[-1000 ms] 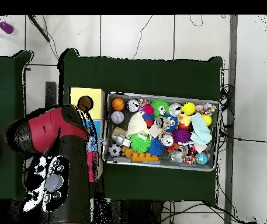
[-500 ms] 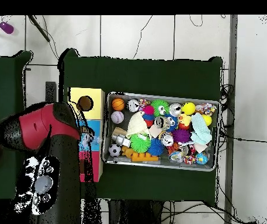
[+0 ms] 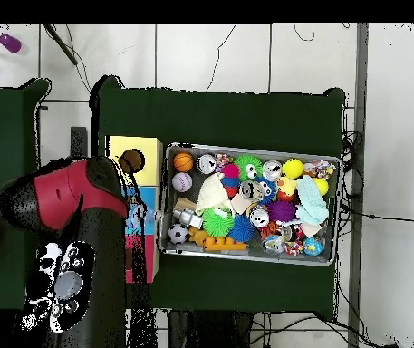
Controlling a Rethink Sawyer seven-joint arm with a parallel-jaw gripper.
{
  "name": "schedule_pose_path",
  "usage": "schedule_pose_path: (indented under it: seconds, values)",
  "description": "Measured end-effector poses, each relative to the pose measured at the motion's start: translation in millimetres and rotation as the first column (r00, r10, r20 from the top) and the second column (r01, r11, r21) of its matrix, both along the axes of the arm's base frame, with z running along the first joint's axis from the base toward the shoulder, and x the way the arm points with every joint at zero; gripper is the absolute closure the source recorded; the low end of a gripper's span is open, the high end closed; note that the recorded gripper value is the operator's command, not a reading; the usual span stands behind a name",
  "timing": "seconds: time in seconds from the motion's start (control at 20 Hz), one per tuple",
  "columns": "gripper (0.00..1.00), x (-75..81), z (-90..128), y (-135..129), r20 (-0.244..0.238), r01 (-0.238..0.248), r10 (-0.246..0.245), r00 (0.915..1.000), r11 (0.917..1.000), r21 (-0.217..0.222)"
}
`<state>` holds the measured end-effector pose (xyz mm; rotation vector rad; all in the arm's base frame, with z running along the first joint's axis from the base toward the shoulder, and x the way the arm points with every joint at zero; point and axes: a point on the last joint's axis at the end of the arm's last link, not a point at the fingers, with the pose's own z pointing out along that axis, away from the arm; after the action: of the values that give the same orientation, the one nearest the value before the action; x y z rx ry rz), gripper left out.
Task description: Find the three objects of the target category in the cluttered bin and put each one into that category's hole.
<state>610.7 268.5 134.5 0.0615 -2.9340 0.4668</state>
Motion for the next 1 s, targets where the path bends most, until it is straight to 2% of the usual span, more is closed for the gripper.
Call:
schedule_pose_path:
  seconds: [0.35,0.4,1.0]
  values:
    - [1.00,4.1,-2.2,-7.7,0.026,0.002,-0.002,0.9997,1.0000,-0.007]
    - [0.00,6.4,-2.7,-9.2,0.042,0.000,0.000,0.9991,1.0000,-0.006]
    - [0.00,9.3,-4.0,-12.9,0.066,-0.003,0.004,0.9978,0.9999,-0.011]
